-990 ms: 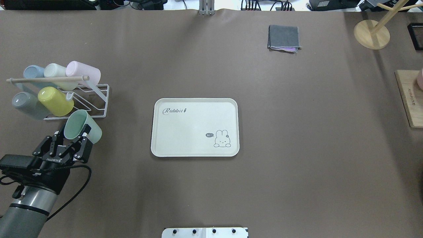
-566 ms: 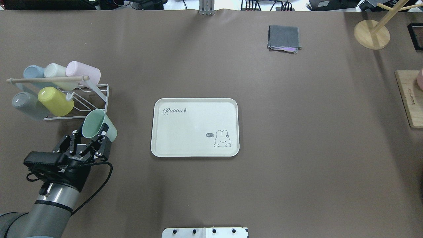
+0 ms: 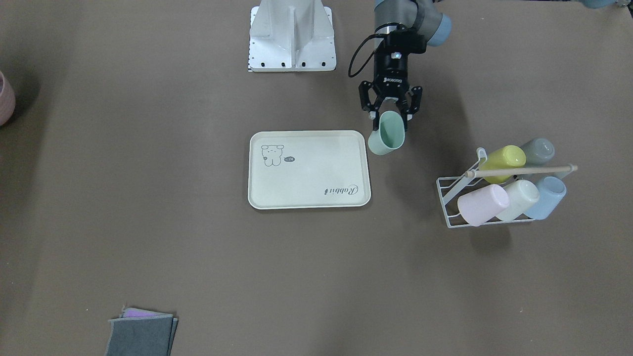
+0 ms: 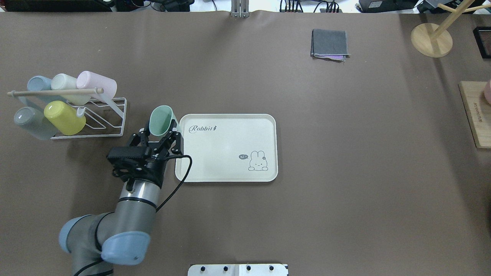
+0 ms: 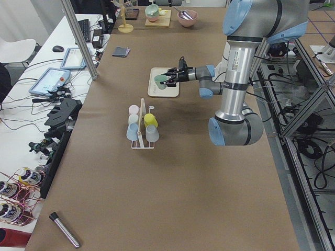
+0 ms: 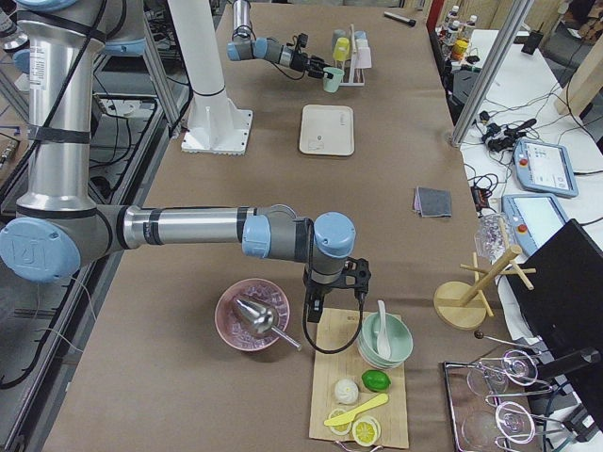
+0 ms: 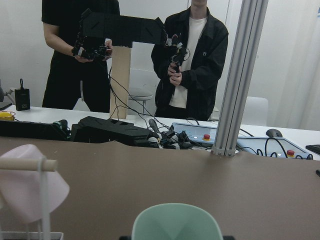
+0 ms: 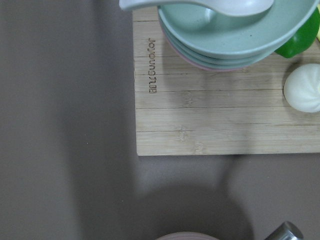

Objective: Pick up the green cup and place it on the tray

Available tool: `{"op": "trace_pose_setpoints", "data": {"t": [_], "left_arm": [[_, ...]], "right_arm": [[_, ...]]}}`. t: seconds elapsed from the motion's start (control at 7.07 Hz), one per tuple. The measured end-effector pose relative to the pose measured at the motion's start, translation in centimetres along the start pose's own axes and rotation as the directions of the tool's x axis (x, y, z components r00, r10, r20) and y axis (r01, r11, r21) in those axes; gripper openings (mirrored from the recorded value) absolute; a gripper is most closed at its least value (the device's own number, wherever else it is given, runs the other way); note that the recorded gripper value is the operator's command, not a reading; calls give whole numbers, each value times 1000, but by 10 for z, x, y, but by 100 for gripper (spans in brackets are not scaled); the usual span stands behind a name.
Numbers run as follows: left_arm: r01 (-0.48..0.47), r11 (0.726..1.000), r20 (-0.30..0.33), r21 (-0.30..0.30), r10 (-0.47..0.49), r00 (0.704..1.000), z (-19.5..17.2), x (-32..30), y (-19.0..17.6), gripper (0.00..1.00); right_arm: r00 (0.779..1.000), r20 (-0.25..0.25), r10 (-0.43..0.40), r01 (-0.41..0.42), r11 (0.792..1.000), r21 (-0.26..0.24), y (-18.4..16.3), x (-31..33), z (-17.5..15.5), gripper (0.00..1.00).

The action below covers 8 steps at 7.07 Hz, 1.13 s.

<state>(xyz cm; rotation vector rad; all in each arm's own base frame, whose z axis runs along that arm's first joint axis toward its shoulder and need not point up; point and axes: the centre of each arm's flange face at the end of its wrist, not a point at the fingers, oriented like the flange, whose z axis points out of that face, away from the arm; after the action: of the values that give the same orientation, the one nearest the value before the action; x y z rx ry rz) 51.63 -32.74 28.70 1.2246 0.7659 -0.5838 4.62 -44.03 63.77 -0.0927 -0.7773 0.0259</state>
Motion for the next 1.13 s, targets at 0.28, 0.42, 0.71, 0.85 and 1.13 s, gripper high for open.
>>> {"op": "trace_pose_setpoints", "data": {"t": [0.28,0.42,0.71,0.85,1.13], "left_arm": [[-10,999,47,40,8,999,56,66,-1,38],[-20,999,58,40,17,998,68,85,1,38],[-48,998,72,28,46,996,80,98,16,38],[-62,998,74,20,60,995,81,104,25,38],[-79,997,69,2,79,995,75,109,44,39]], "right_arm": [[1000,0,0,0,1000,-1,0,0,0,100],[1000,0,0,0,1000,-2,0,1,1,100],[1000,0,1,-1,1000,-1,0,1,1,100],[1000,0,2,-2,1000,-2,0,1,1,100],[1000,1,3,-3,1000,-2,0,0,0,100]]}}
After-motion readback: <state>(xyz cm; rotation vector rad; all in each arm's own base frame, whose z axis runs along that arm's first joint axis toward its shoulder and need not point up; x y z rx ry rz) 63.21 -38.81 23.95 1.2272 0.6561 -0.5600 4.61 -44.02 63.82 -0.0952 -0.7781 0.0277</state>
